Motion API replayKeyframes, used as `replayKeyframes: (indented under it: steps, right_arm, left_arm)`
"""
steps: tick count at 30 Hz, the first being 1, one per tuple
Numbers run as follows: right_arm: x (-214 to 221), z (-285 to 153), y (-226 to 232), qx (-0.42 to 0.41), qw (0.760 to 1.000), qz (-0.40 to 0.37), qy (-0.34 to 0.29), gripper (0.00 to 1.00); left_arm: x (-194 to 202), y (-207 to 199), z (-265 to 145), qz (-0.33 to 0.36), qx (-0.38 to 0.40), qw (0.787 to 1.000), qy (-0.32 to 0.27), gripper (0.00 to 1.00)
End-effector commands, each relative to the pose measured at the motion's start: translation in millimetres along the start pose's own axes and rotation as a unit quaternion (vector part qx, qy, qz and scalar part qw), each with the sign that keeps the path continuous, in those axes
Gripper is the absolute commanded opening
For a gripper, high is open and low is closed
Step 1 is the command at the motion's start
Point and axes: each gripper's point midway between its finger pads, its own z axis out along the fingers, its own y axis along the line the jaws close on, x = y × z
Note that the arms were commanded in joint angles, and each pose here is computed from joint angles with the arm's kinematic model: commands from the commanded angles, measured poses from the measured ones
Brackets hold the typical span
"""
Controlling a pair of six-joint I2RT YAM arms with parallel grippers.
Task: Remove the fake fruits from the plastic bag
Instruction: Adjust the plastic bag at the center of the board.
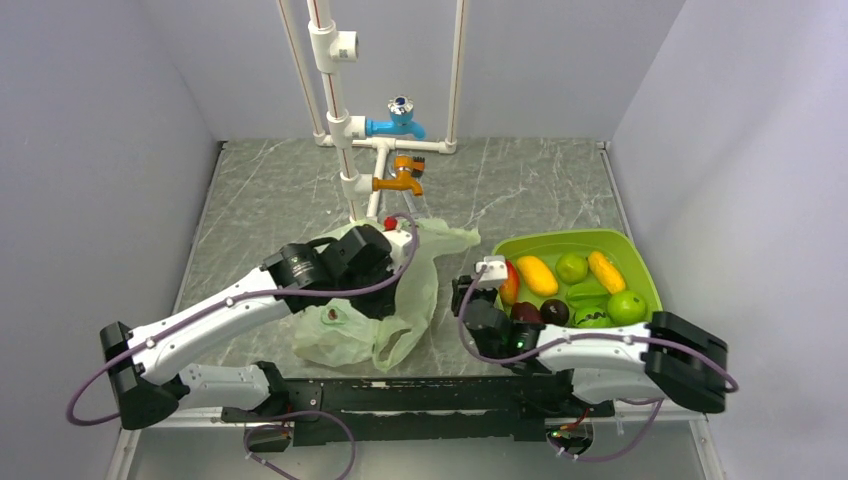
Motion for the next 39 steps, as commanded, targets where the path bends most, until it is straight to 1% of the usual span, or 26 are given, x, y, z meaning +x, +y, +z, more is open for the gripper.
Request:
replayKeyframes:
  steps: [1, 2, 4, 5, 6, 7, 8, 10, 12, 14, 16, 17, 20, 22, 23, 24, 27, 30, 32, 34, 36, 39]
  right_arm:
    - [0, -20, 12, -0.088, 0.996, -0.032, 0.015, 0.34]
    - [-1, -29, 33, -0.158, 0.986, -0.047, 0.016, 0.36]
    - [-6, -52, 65, -0.258, 0.964, -0.057, 0.014, 0.43]
    - [-7, -60, 76, -0.289, 0.955, -0.058, 0.020, 0.46]
    - [-6, -69, 88, -0.322, 0.945, -0.058, 0.030, 0.51]
    - [-8, -74, 98, -0.343, 0.937, -0.059, 0.036, 0.54]
    - [-7, -77, 106, -0.359, 0.931, -0.060, 0.042, 0.56]
    - [-11, -78, 117, -0.368, 0.927, -0.055, 0.046, 0.58]
    - [-18, -72, 123, -0.360, 0.931, -0.041, 0.036, 0.63]
    - [-23, -66, 132, -0.363, 0.931, -0.042, 0.025, 0.66]
    - [-23, -63, 152, -0.390, 0.918, -0.062, 0.022, 0.66]
    - [-21, -61, 164, -0.405, 0.911, -0.076, 0.022, 0.68]
    - [-2, -45, 203, -0.432, 0.894, -0.114, 0.044, 0.75]
    - [13, -33, 223, -0.439, 0.886, -0.134, 0.061, 0.81]
    - [21, -25, 230, -0.434, 0.886, -0.144, 0.069, 0.85]
    - [31, -18, 235, -0.428, 0.887, -0.155, 0.082, 0.87]
    - [46, 1, 236, -0.395, 0.898, -0.180, 0.075, 0.89]
    - [45, 12, 214, -0.324, 0.924, -0.182, 0.086, 0.90]
    - [37, 7, 200, -0.306, 0.932, -0.176, 0.090, 0.94]
    - [25, -11, 194, -0.319, 0.929, -0.154, 0.108, 0.96]
    - [4, -42, 197, -0.371, 0.912, -0.131, 0.120, 0.96]
    - [-32, -90, 197, -0.451, 0.880, -0.096, 0.113, 0.99]
  left_arm:
    - [-17, -27, -9, 0.055, 0.046, 0.997, -0.026, 0.00]
    - [-12, -27, -10, 0.056, 0.046, 0.997, -0.021, 0.00]
    - [2, -25, -17, 0.053, 0.045, 0.997, -0.016, 0.00]
    - [11, -23, -20, 0.048, 0.045, 0.998, -0.014, 0.00]
    - [20, -22, -24, 0.041, 0.049, 0.998, -0.014, 0.00]
    - [34, -18, -25, 0.032, 0.051, 0.998, -0.007, 0.00]
    - [42, -17, -32, 0.023, 0.058, 0.998, -0.011, 0.00]
    - [67, -5, -39, -0.003, 0.056, 0.998, -0.010, 0.00]
    - [88, 7, -48, -0.032, 0.054, 0.998, -0.017, 0.00]
    - [102, 22, -60, -0.061, 0.041, 0.997, -0.031, 0.00]
    - [114, 34, -72, -0.092, 0.032, 0.994, -0.046, 0.00]
    - [118, 41, -78, -0.105, 0.022, 0.993, -0.056, 0.00]
    - [133, 62, -95, -0.146, -0.012, 0.987, -0.067, 0.00]
    - [140, 72, -102, -0.161, -0.031, 0.984, -0.065, 0.00]
    - [146, 79, -105, -0.166, -0.050, 0.983, -0.057, 0.00]
    - [150, 83, -106, -0.171, -0.065, 0.982, -0.050, 0.00]
    - [157, 90, -105, -0.181, -0.094, 0.979, -0.031, 0.00]
    - [149, 80, -97, -0.172, -0.075, 0.982, -0.029, 0.00]
    - [143, 74, -89, -0.163, -0.067, 0.984, -0.029, 0.00]
    - [138, 74, -84, -0.151, -0.072, 0.985, -0.031, 0.00]
    - [132, 74, -79, -0.141, -0.078, 0.986, -0.034, 0.00]
    - [124, 73, -74, -0.128, -0.084, 0.987, -0.037, 0.00]
